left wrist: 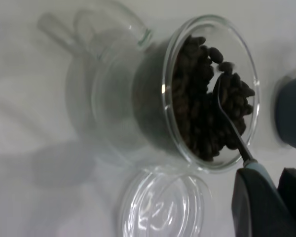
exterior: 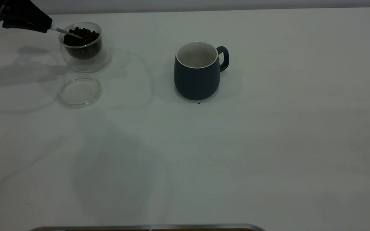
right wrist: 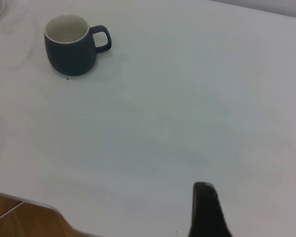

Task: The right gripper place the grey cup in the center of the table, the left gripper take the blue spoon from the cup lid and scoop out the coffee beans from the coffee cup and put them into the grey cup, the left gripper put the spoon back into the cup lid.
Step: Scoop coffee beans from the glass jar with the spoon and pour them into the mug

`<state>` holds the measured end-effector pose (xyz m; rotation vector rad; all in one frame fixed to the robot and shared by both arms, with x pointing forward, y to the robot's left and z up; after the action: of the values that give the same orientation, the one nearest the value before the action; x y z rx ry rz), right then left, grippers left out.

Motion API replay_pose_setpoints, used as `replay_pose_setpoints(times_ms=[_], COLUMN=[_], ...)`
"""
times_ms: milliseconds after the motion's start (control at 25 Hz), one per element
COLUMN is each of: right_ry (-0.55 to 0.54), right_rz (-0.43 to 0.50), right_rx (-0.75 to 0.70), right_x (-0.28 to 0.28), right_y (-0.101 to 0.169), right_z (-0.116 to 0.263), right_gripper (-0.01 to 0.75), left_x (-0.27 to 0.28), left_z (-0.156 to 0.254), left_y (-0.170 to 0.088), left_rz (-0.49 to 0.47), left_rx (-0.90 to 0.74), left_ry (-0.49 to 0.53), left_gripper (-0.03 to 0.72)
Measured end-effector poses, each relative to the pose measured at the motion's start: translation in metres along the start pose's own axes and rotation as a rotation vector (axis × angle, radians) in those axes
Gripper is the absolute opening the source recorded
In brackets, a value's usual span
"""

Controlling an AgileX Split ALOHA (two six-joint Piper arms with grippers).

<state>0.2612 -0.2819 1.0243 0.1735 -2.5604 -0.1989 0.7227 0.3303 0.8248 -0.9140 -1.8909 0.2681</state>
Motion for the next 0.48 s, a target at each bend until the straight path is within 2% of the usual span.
replay_pose_setpoints(times_ms=[240,480], right_ry=[0.000,0.000], right_rz=[0.000,0.000], right_rx=[0.000,0.000], right_x=[0.000,0.000], right_y=[0.000,0.000], right_z=[0.000,0.000], right_gripper=[0.511,0.511], left_x=[0.000,0.010], left_z=[0.005,0.005], left_y=[0.004,0.013], left_rz=[-0.021,-0.014], left_rx=[0.067,0.140], left_ry=[0.024,-0.032], left_gripper=[0.122,0.122])
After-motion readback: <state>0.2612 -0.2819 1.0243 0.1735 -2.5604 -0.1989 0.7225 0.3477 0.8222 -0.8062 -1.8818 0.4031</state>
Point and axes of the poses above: a point on each arm's last joint axis where the gripper is mounted, x pointing back along that axis away from the gripper, y along the wrist's bending axis when the last joint is at zero, z = x × y, the point moved 4 cm from there along -x, pointing out along that axis toward the gripper, and after that the axes turned 15 degrees about -x, right-handed, at the moved point
